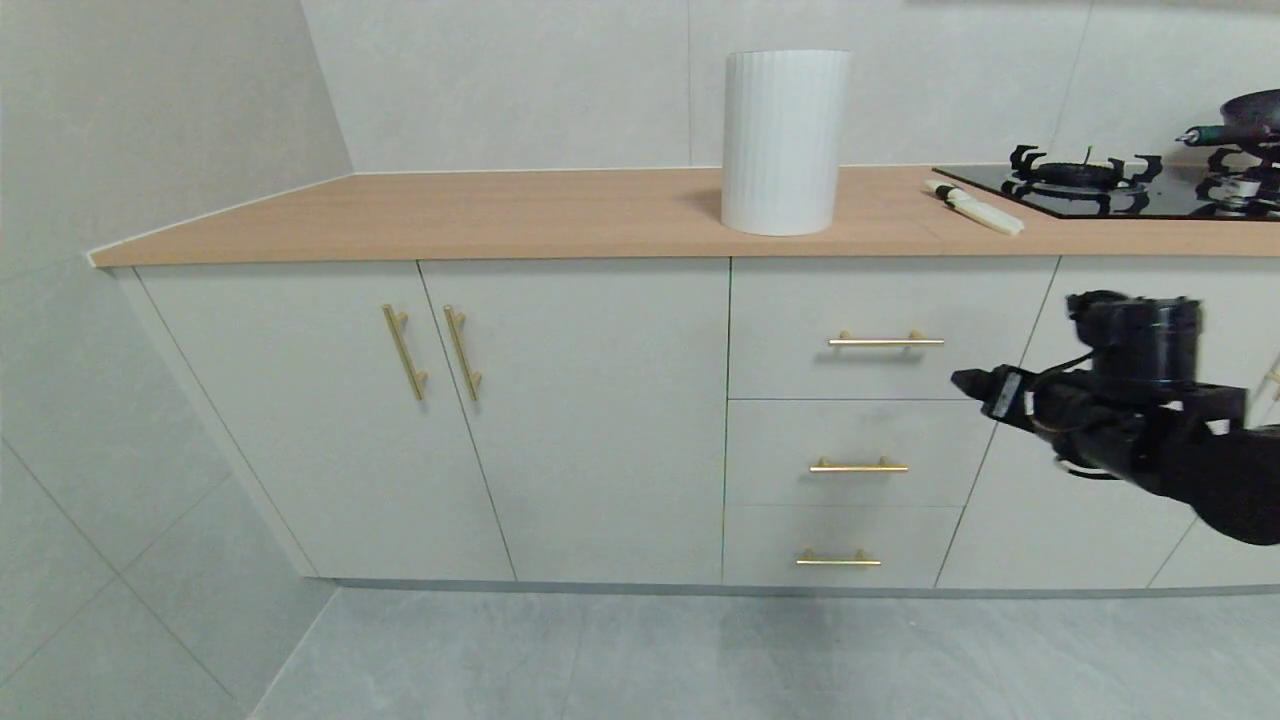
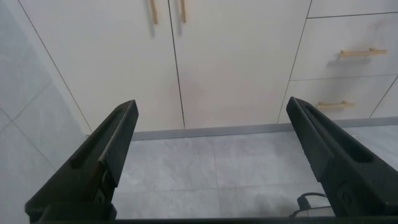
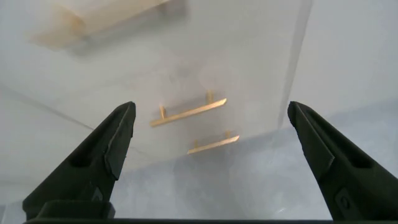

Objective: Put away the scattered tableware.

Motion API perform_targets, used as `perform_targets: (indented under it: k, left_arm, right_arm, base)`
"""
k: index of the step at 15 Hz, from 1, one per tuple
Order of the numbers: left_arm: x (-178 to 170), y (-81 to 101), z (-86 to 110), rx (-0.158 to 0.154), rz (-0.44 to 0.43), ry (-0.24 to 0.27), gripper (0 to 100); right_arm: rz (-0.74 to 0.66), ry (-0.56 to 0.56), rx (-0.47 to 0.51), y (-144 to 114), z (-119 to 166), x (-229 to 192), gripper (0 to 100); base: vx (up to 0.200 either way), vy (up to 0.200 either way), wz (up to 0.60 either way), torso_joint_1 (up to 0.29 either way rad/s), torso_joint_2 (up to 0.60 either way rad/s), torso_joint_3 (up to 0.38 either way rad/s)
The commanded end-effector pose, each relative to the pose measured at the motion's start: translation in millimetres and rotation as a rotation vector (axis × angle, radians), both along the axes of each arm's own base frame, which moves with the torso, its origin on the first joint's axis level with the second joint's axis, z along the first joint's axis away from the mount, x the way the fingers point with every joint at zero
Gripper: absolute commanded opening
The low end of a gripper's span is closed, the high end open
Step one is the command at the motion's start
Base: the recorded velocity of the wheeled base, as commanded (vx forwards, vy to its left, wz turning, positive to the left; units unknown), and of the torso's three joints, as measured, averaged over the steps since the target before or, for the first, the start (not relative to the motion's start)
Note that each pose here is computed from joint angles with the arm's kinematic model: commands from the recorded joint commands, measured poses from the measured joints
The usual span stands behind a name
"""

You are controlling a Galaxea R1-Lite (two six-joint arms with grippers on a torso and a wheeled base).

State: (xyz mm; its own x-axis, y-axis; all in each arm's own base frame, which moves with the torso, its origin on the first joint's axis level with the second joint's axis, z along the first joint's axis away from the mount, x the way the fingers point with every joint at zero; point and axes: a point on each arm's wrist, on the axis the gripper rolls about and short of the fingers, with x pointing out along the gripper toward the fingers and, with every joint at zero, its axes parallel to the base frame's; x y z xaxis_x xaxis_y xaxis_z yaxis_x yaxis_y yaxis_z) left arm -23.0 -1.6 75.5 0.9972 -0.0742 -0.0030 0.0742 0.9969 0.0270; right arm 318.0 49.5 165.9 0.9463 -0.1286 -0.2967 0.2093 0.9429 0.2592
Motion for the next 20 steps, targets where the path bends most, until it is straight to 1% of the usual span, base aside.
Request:
perform_targets:
  k: [1,3,4,5,6,7,8,10,13,15,16,17,18,19,20]
  left_arm:
    - [0.0,0.0,0.0,0.000,0.001,0.000,100]
    - [0.0,0.0,0.0,-0.001,0.001,0.000,100]
    - [0.0,0.0,0.0,0.000,0.001,0.000,100]
    - [0.0,0.0,0.0,0.000,0.001,0.000,100]
    - [0.0,0.0,0.0,0.000,0.001,0.000,100]
    - [0.0,0.0,0.0,0.000,0.001,0.000,100]
    - [0.0,0.0,0.0,0.000,0.001,0.000,100]
    - [0.0,0.0,0.0,0.000,0.001,0.000,100]
    - [0.0,0.0,0.0,-0.001,0.001,0.000,100]
    - [0.0,0.0,0.0,0.000,0.001,0.000,100]
    - [0.0,0.0,0.0,-0.001,0.001,0.000,100]
    - [0.0,0.0,0.0,0.000,0.001,0.000,100]
    - [0.0,0.0,0.0,-0.001,0.001,0.000,100]
    - [0.0,0.0,0.0,-0.001,0.001,0.000,100]
    - [0.0,0.0,0.0,-0.001,0.001,0.000,100]
  right_arm:
    - [-0.035,-0.210,-0.136,-28.5,59.0,-136.0,100]
    - [-0.089,-0.250,-0.170,-41.4,65.7,-179.1,100]
    - [-0.110,-0.286,-0.183,-48.4,69.7,-222.8,100]
    - [-0.109,-0.320,-0.204,-51.6,70.7,-256.4,100]
    - [-0.109,-0.329,-0.230,-53.2,69.1,-272.6,100]
    - [-0.112,-0.355,-0.297,-56.5,62.5,-307.2,100]
    - [-0.131,-0.372,-0.341,-58.9,55.3,-329.4,100]
    - [-0.193,-0.390,-0.398,-62.0,41.5,-357.6,100]
    - [-0.214,-0.424,-0.430,-63.8,22.4,-385.9,100]
    - [-0.270,-0.422,-0.440,-60.0,12.9,-391.8,100]
    - [-0.274,-0.422,-0.446,-58.8,2.5,-393.3,100]
    - [-0.271,-0.395,-0.447,-58.7,-6.2,-388.2,100]
    - [-0.261,-0.380,-0.442,-58.5,-12.9,-382.9,100]
    - [-0.207,-0.372,-0.422,-57.4,-22.7,-375.3,100]
    - [-0.092,-0.374,-0.396,-55.0,-36.3,-364.9,100]
  base:
    - [0.000,0.000,0.00,0.000,0.00,0.000]
    - [0.000,0.000,0.00,0.000,0.00,0.000]
    - [0.000,0.000,0.00,0.000,0.00,0.000]
    - [0.000,0.000,0.00,0.000,0.00,0.000]
    - [0.000,0.000,0.00,0.000,0.00,0.000]
    - [0.000,0.000,0.00,0.000,0.00,0.000]
    - [0.000,0.000,0.00,0.000,0.00,0.000]
    - [0.000,0.000,0.00,0.000,0.00,0.000]
    - [0.000,0.000,0.00,0.000,0.00,0.000]
    - [0.000,0.000,0.00,0.000,0.00,0.000]
    - [0.000,0.000,0.00,0.000,0.00,0.000]
    - [0.000,0.000,0.00,0.000,0.00,0.000]
    - [0.000,0.000,0.00,0.000,0.00,0.000]
    - [0.000,0.000,0.00,0.000,0.00,0.000]
    - [0.000,0.000,0.00,0.000,0.00,0.000]
